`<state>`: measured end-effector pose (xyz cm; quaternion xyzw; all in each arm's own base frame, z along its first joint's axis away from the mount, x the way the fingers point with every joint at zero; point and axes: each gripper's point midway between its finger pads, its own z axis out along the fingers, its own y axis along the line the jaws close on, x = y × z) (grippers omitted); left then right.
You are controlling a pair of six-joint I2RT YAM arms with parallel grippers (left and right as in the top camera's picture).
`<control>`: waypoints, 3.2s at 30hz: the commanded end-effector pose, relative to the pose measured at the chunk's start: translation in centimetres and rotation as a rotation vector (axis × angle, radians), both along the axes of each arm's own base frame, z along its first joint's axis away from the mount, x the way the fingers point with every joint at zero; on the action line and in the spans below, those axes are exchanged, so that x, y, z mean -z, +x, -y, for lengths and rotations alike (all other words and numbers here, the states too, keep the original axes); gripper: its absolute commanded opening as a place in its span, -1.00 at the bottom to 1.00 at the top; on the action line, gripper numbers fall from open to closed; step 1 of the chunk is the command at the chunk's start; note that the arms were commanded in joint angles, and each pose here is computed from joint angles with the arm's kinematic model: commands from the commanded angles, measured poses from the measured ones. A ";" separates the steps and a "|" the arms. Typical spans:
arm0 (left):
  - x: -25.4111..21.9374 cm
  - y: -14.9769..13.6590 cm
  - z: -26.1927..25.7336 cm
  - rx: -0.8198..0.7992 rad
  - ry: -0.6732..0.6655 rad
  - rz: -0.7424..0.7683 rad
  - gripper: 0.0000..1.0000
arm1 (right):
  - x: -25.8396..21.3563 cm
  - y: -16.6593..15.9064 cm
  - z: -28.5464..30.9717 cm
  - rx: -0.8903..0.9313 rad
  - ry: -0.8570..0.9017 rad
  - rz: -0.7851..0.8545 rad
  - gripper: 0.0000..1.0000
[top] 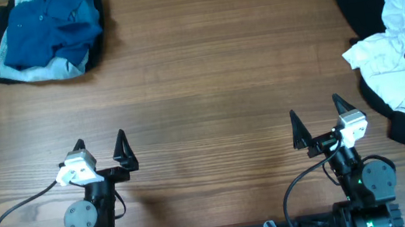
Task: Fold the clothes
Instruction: 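Move the right gripper toward the white T-shirt at top right, then grasp the white PUMA T-shirt with the right gripper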
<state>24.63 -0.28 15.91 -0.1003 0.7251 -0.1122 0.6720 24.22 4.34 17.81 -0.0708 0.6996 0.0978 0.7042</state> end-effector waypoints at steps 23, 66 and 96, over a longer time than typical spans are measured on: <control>0.2 0.0 0.0 0.001 -0.014 -0.002 1.00 | -0.1 -0.1 -0.4 -0.022 -0.010 0.010 0.99; -9.5 0.6 0.9 0.064 0.070 0.020 1.00 | -23.2 5.6 2.1 0.164 -0.242 0.268 0.99; -0.8 8.6 4.1 0.269 -0.057 -0.614 1.00 | 15.9 20.4 18.4 0.600 -0.004 -1.108 0.52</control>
